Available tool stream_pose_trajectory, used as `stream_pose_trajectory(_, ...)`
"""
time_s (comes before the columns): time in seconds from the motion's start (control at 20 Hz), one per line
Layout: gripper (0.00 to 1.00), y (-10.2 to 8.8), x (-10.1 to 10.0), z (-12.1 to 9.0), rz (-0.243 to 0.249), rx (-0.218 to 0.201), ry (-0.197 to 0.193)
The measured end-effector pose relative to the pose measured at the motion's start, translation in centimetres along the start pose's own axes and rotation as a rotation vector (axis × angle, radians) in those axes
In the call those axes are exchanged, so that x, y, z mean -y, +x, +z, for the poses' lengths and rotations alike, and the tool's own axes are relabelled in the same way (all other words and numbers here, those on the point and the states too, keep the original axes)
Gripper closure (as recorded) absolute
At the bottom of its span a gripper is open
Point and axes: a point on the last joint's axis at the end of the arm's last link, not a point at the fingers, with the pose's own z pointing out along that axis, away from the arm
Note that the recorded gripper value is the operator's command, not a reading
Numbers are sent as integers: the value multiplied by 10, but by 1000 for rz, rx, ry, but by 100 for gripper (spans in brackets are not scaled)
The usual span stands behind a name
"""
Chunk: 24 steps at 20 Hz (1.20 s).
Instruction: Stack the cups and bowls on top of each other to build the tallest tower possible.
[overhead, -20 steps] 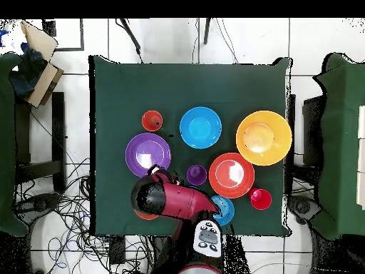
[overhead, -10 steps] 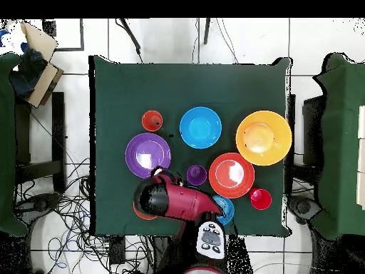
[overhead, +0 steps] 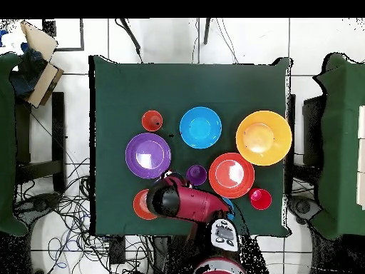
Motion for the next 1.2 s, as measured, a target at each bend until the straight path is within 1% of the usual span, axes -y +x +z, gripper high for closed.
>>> stream_pose_trajectory(0.05, 0, 0, 2, 3, -3, 4, -1)
stream_pose_trajectory(0.15, 0, 0, 2, 2, -13, 14, -5)
stream_pose_trajectory(0.4, 0, 0, 4, 2, -24, 14, -5)
stream_pose_trajectory(1.05, 0, -5, 6, 2, -11, 12, -13)
stream_pose_trajectory(1.2, 0, -7, 6, 2, -4, 12, -20)
